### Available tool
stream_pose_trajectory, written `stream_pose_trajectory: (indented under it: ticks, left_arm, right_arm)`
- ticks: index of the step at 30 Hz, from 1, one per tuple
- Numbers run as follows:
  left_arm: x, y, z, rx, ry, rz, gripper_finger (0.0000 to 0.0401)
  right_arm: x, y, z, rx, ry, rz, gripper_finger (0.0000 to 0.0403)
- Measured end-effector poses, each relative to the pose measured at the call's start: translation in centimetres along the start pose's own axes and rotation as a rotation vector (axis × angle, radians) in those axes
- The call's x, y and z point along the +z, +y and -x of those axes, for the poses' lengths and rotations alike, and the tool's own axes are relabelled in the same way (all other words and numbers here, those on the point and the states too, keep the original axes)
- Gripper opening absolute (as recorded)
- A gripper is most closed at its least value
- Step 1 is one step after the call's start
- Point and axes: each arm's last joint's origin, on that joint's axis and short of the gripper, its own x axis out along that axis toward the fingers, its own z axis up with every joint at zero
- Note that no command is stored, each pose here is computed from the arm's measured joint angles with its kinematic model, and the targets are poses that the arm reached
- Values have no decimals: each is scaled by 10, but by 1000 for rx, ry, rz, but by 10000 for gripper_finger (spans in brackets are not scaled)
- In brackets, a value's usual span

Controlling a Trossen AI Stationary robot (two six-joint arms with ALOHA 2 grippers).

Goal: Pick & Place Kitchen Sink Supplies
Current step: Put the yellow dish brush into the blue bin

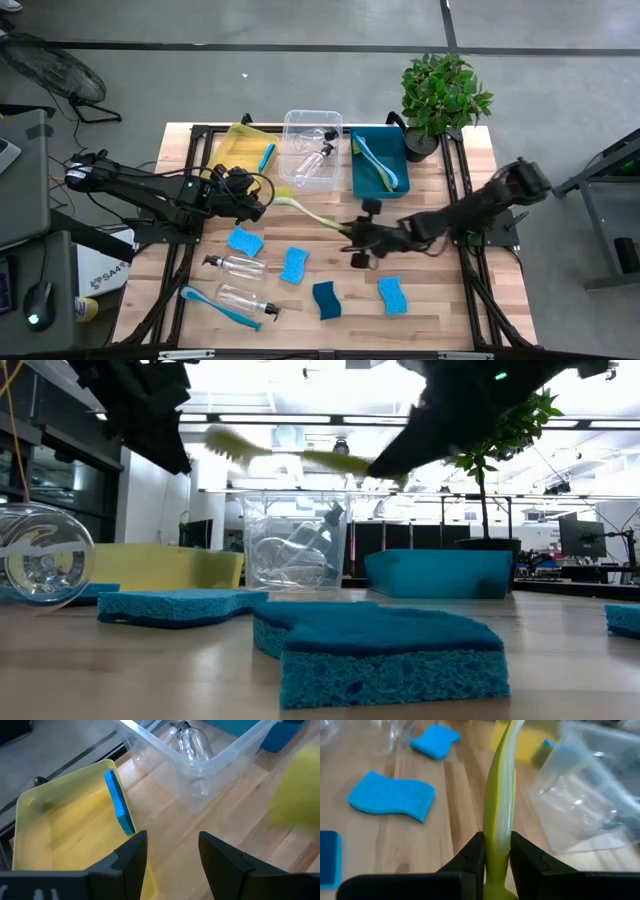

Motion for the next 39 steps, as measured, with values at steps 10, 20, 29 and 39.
stream_pose_trajectory:
  ticks: [10,20,29,39]
  left_arm:
    - [7,-6,0,-44,-55,43,173]
    - [7,-8,-1,-48,-63,41,173]
    - [5,-18,-10,-37,-46,2,173]
    - [3,-20,-13,-31,-32,-14,173]
  right_arm:
    - [-29,-31,57,-213,-189,-151,60]
    - [-48,-66,77,-368,-223,-308,60]
    - [-56,-92,66,-404,-133,-341,60]
    - [-66,-119,53,-346,0,-424,60]
